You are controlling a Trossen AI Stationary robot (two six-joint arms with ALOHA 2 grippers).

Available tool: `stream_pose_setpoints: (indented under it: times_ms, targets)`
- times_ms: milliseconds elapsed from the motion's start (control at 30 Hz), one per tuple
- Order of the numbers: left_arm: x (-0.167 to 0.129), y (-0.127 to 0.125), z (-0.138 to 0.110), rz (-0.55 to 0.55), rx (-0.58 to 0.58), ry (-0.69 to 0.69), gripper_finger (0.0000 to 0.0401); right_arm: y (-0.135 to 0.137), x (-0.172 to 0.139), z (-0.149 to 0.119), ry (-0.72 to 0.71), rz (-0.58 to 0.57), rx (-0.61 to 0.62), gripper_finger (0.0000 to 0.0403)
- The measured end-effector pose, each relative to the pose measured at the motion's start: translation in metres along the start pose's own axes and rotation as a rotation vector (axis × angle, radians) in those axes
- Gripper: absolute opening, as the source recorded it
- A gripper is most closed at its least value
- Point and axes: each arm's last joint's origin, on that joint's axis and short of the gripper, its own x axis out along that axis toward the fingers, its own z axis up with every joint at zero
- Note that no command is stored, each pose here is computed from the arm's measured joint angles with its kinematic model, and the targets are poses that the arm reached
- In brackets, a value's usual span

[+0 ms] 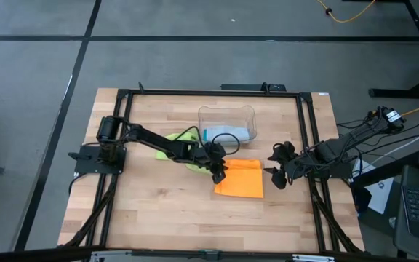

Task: Fold microfiber towels
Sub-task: Fold the yellow towel

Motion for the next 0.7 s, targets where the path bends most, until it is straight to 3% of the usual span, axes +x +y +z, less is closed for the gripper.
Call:
stream_pose_setpoints:
  times_ms: [133, 367, 700]
  targets:
    - [0.000, 0.001, -0.001, -0.014, -0.052, 0.031, 0.0171, -0.001, 0.000, -0.001, 0.009, -0.009, -0.006, 0.0243]
    - [0.000, 0.000, -0.005, 0.005, -0.020, 0.051, 0.0229, -0.001, 0.000, -0.001, 0.014, -0.014, -0.010, 0.0243]
    - [0.008, -0.009, -0.021, 0.012, 0.019, 0.085, 0.0240, -0.003, 0.000, -0.003, 0.027, -0.028, -0.016, 0.0243]
